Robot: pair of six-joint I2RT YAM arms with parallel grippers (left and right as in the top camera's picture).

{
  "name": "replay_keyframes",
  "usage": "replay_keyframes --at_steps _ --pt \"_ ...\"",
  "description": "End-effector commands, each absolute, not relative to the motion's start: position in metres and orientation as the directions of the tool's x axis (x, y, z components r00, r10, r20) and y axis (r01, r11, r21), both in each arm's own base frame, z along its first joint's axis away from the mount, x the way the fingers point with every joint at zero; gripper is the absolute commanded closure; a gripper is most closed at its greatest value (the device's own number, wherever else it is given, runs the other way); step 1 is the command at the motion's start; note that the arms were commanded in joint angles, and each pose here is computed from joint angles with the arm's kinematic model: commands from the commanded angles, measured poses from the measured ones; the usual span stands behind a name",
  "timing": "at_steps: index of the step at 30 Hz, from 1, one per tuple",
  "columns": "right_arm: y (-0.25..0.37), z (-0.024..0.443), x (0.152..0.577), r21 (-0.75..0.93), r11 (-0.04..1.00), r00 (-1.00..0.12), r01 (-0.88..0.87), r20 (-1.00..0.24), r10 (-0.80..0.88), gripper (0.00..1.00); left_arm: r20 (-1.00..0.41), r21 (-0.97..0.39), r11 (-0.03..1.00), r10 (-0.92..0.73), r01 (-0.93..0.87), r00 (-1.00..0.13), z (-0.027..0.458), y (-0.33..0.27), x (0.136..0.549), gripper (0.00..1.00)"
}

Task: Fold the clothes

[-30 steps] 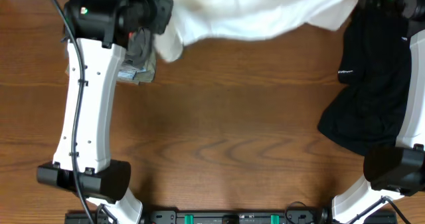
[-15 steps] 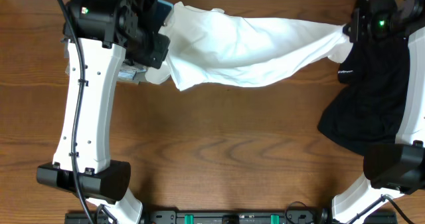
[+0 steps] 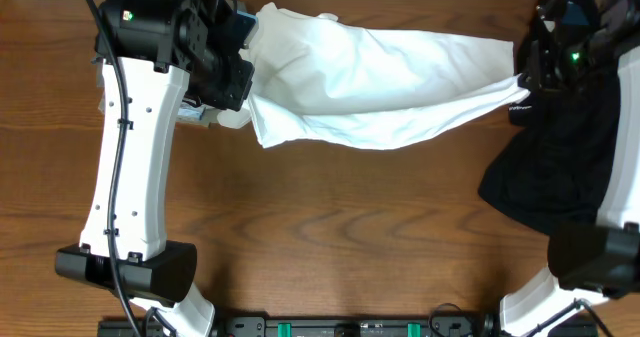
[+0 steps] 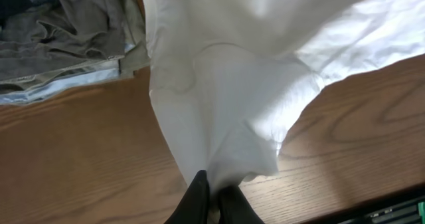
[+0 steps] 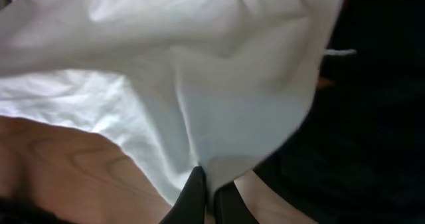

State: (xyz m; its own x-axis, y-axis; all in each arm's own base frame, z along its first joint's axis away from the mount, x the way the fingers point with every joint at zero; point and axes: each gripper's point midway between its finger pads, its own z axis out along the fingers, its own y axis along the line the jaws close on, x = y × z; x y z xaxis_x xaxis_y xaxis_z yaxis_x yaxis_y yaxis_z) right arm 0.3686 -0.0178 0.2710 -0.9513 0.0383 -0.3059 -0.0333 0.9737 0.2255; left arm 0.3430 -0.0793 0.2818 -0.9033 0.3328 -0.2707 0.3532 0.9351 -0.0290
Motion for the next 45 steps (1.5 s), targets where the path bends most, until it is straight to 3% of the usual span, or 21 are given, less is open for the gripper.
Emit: replay_keyframes --at_steps 1,5,11,23,33,39,45 --pt "-0.028 0.310 0.338 0.136 0.989 -0.919 0.055 -0.381 0.104 0.98 -0.228 -0.031 0.950 0.297 0.312 -0.927 0.285 -0.072 0.328 0.94" --pt "-0.029 0.314 0.308 0.120 0.988 -0.926 0.100 -0.353 0.137 0.98 -0.223 -0.020 0.969 0.236 0.247 -0.946 0.284 -0.068 0.328 0.94" --pt "-0.034 0.270 0.274 0.081 0.978 -0.948 0.191 -0.243 0.205 0.99 -0.205 -0.024 0.976 0.208 0.218 -0.956 0.282 -0.067 0.325 0.94" --pt "-0.040 0.173 0.285 0.085 0.968 -0.945 0.237 -0.209 0.250 0.99 -0.107 -0.037 0.975 0.214 0.219 -0.971 0.223 -0.071 0.332 0.94" --pt "-0.081 0.134 0.297 0.096 0.936 -0.893 0.340 -0.279 0.353 0.99 -0.272 -0.034 0.974 0.208 0.225 -0.940 0.168 -0.083 0.388 0.94" --pt "-0.078 0.113 0.313 0.149 0.940 -0.878 0.308 -0.335 0.341 0.99 -0.411 -0.046 0.980 0.157 0.193 -0.898 0.165 -0.090 0.424 0.94" --pt "-0.078 0.105 0.329 0.173 0.942 -0.859 0.287 -0.389 0.333 0.99 -0.442 -0.047 0.980 0.152 0.192 -0.884 0.165 -0.092 0.435 0.94"
